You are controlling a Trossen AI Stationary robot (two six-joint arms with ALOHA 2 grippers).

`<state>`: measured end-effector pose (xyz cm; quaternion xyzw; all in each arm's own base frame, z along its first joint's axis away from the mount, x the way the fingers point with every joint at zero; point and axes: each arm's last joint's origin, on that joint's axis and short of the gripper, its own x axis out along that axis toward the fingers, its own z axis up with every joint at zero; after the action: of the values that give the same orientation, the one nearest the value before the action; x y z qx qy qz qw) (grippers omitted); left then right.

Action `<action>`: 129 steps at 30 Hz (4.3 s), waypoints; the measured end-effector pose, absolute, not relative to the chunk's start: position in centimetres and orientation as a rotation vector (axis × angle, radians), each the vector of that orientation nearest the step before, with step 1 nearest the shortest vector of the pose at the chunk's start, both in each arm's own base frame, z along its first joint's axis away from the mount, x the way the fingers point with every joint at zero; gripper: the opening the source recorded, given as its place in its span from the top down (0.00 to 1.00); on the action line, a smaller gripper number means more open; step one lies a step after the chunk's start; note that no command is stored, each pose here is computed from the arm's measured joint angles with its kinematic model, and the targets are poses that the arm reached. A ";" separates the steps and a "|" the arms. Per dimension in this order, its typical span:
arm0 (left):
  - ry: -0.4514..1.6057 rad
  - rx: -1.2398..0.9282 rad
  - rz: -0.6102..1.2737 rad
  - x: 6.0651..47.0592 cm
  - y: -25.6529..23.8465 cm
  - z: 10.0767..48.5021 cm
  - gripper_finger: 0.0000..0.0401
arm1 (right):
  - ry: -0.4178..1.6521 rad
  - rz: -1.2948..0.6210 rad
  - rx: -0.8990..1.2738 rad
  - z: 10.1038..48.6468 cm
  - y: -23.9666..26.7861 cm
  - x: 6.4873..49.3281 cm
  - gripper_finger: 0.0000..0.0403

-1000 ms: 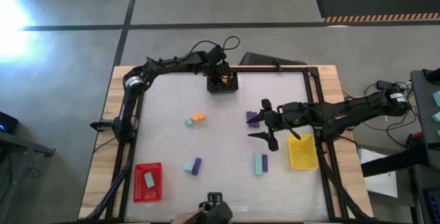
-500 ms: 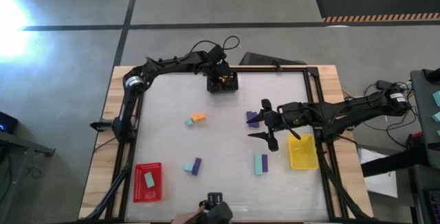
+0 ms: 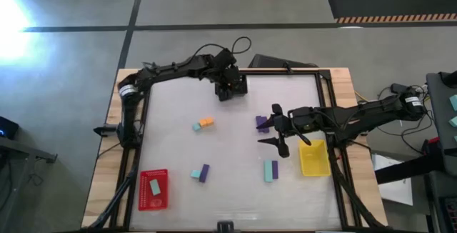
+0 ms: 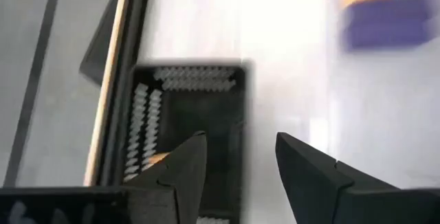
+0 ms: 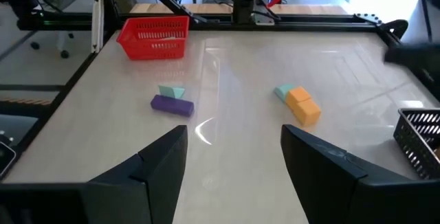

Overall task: Sort & place blocks by color
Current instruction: Put the yellow block into the black bin

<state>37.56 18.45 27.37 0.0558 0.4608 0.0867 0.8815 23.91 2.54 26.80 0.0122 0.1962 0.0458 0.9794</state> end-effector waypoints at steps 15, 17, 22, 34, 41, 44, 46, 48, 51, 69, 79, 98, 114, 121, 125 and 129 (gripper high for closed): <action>0.429 0.193 0.069 31.3 -1.1 32.4 0.60 | 0.431 -0.087 0.166 25.4 2.1 23.6 0.44; 0.382 0.183 0.072 29.8 -2.7 32.1 0.60 | 0.427 -0.136 0.192 25.3 2.0 23.6 0.44; 0.269 0.179 0.078 26.9 -5.1 31.0 0.60 | 0.417 -0.223 0.251 25.0 1.8 23.5 0.44; 0.196 0.099 0.119 23.2 -5.3 25.3 0.60 | 0.468 -0.353 0.459 22.5 1.8 24.6 0.44; 0.272 0.227 0.117 22.3 -4.9 22.6 0.60 | 0.504 -0.397 0.546 22.4 2.1 26.8 0.44; 0.277 0.275 0.122 22.0 -4.7 22.2 0.60 | 0.533 -0.416 0.555 22.9 2.1 27.8 0.44; 0.275 0.313 0.130 21.8 -4.4 22.3 0.60 | 0.568 -0.442 0.566 23.0 2.1 28.4 0.44; 0.263 0.346 0.138 21.6 -4.0 22.7 0.60 | 0.601 -0.468 0.573 23.3 2.1 29.0 0.44; 0.240 0.382 0.154 21.3 -3.6 23.3 0.60 | 0.653 -0.528 0.567 23.4 2.1 30.0 0.44; 0.241 0.385 0.165 20.4 -3.2 23.5 0.60 | 1.050 -1.077 0.485 20.1 -0.3 31.2 0.44; 0.240 0.382 0.165 20.4 -3.2 23.5 0.60 | 1.100 -1.163 0.527 18.0 -2.4 30.0 0.44; 0.237 0.357 0.167 20.4 -3.2 23.5 0.60 | 1.078 -1.154 0.587 15.0 -2.2 28.8 0.44; 0.238 0.356 0.168 20.4 -3.2 23.5 0.60 | 1.063 -1.145 0.594 15.0 -2.2 29.0 0.44; 0.238 0.357 0.167 20.4 -3.2 23.5 0.60 | 1.063 -1.145 0.594 15.0 -2.2 29.0 0.52; 0.238 0.357 0.168 20.4 -3.2 23.5 0.60 | 1.063 -1.145 0.595 15.0 -2.2 29.0 0.60; 0.238 0.357 0.168 20.4 -3.2 23.5 0.60 | 1.060 -1.147 0.597 15.0 -2.2 29.0 0.67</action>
<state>20.39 -3.15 23.52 0.1770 0.1180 0.0831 0.9736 29.02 -2.22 15.01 0.2651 0.4703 -0.5088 0.6706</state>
